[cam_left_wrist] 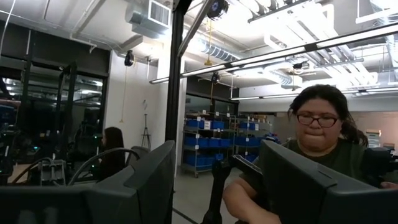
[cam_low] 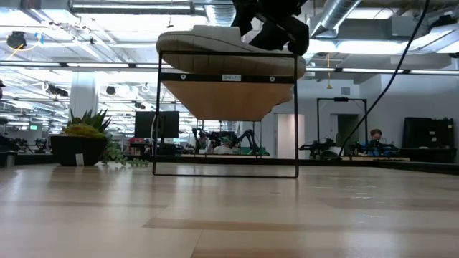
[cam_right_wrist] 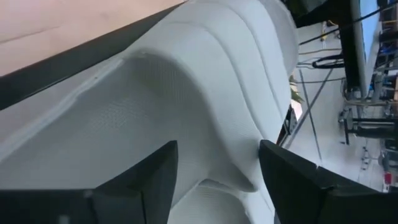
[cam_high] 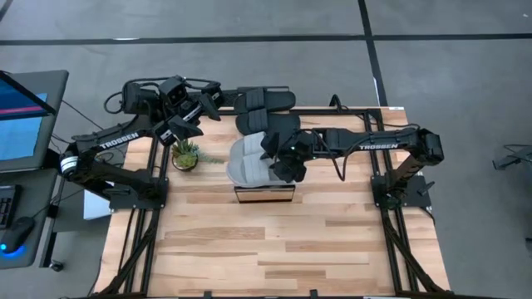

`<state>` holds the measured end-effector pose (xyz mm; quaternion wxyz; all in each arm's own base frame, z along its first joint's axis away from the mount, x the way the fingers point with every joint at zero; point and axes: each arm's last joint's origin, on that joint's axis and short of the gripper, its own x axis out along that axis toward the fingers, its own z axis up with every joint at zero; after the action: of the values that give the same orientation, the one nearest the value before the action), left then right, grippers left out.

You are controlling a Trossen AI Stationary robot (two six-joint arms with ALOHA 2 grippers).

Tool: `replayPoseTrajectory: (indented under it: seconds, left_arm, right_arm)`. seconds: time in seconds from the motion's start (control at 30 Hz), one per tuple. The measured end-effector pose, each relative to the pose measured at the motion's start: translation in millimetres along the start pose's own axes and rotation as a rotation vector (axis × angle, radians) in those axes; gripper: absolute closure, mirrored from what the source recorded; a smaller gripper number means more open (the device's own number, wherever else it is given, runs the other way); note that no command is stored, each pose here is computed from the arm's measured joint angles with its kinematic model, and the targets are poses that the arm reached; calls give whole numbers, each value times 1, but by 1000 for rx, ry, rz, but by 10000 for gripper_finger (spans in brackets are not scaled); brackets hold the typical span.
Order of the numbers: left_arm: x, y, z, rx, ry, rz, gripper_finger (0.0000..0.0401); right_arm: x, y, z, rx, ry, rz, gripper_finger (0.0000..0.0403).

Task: Pick and place slides into the shelf
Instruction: Put the gray slide on the shelf, then adjust the bottom black slide on the shelf

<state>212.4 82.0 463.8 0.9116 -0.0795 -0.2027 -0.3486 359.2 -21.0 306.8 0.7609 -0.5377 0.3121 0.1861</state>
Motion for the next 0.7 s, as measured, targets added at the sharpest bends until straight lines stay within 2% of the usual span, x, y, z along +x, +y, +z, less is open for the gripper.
replayPoseTrajectory:
  seconds: [0.27,0.47,0.6,0.7]
  left_arm:
    - [0,0,0,-1,1,-1,182]
    - [0,0,0,-5,3,-3,182]
    - [0,-1,-1,-15,24,-20,182]
    - [0,3,-4,-63,50,-4,182]
  right_arm:
    - [-14,-3,3,-11,35,-54,184]
    - [-33,-10,4,-7,57,-135,184]
    - [-51,-16,7,7,87,-235,184]
    - [-67,-22,12,66,100,-339,184]
